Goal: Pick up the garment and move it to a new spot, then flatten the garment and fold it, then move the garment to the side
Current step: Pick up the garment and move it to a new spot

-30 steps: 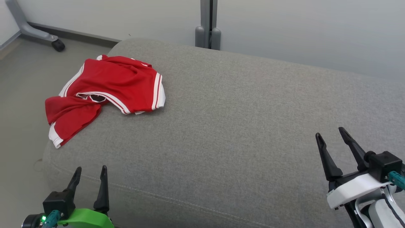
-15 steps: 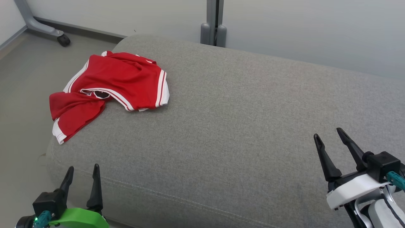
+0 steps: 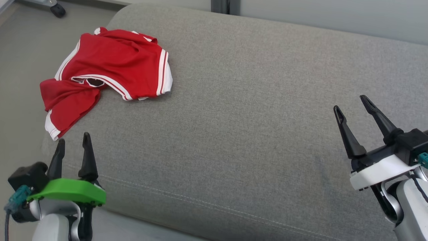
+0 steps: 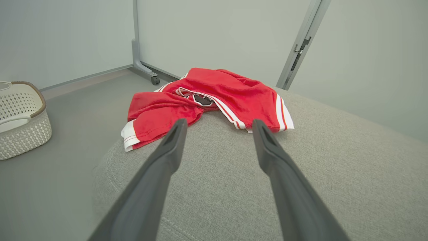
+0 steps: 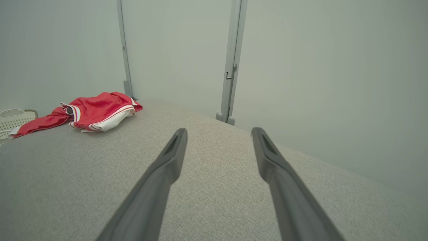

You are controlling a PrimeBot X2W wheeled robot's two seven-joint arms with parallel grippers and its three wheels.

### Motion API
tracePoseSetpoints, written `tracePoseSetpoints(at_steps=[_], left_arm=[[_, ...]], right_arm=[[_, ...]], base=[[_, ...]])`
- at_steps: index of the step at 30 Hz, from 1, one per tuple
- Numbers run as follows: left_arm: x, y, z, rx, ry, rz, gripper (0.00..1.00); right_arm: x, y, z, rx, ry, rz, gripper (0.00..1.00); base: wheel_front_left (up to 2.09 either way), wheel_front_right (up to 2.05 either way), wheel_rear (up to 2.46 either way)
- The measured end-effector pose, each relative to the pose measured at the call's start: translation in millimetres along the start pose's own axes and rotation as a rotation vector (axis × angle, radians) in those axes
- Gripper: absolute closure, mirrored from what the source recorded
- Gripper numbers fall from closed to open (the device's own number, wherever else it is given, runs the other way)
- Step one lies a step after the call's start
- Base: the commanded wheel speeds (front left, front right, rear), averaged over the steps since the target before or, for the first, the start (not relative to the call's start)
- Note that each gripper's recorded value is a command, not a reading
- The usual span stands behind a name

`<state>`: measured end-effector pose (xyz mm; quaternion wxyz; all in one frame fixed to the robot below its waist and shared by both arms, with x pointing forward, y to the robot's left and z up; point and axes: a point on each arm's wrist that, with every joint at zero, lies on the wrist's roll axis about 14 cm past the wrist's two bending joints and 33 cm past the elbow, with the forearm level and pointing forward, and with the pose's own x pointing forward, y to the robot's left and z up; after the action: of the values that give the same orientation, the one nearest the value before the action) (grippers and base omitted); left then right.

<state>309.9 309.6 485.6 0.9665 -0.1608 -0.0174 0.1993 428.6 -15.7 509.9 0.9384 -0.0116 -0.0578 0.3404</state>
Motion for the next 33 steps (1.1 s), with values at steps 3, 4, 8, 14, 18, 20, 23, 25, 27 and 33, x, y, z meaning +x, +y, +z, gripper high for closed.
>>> tracePoseSetpoints(at_steps=[3, 4, 8, 14, 18, 20, 23, 25, 27, 33], left_arm=[[22.0, -9.3, -2.7, -0.037, 0.027, -0.007, 0.0], [29.4, -13.0, -3.6, -0.034, 0.037, -0.014, 0.0], [57.5, -26.3, -12.4, -0.051, 0.088, -0.029, 0.0], [90.0, -40.0, -28.7, -0.096, 0.153, -0.019, 0.0], [109.3, -44.7, -47.7, -0.162, 0.217, 0.016, 0.0], [117.2, -44.8, -57.1, -0.186, 0.248, 0.039, 0.0], [127.3, -44.9, -70.1, -0.207, 0.284, 0.065, 0.0], [131.4, -46.1, -80.8, -0.201, 0.315, 0.077, 0.0], [132.8, -46.4, -92.7, -0.198, 0.353, 0.091, 0.0], [135.5, -46.0, -118.7, -0.21, 0.435, 0.136, 0.0]], right_arm=[[4.5, -2.3, -8.8, 0.002, 0.011, 0.011, 0.0], [5.3, -3.1, -12.8, 0.007, 0.017, 0.012, 0.0], [8.9, -6.4, -26.3, 0.015, 0.036, 0.023, 0.0], [14.8, -19.6, -38.7, 0.001, 0.045, 0.022, 0.0], [12.6, -29.1, -52.2, -0.002, 0.07, 0.013, 0.0], [11.7, -32.5, -57.6, -0.004, 0.08, 0.011, 0.0], [8.1, -38.2, -68.4, -0.005, 0.108, 0.006, 0.0], [5.7, -41.2, -73.2, -0.005, 0.119, 0.003, 0.0], [3.2, -43.8, -75.8, -0.005, 0.127, -0.003, 0.0], [-3.3, -52.2, -76.3, -0.02, 0.137, -0.015, 0.0]], base=[[0.0, 0.0, 0.0], [0.0, 0.0, 0.0], [0.0, 0.0, 0.0], [0.0, 0.0, 0.0], [0.0, 0.0, 0.0], [0.0, 0.0, 0.0], [0.0, 0.0, 0.0], [0.0, 0.0, 0.0], [0.0, 0.0, 0.0], [0.0, 0.0, 0.0]])
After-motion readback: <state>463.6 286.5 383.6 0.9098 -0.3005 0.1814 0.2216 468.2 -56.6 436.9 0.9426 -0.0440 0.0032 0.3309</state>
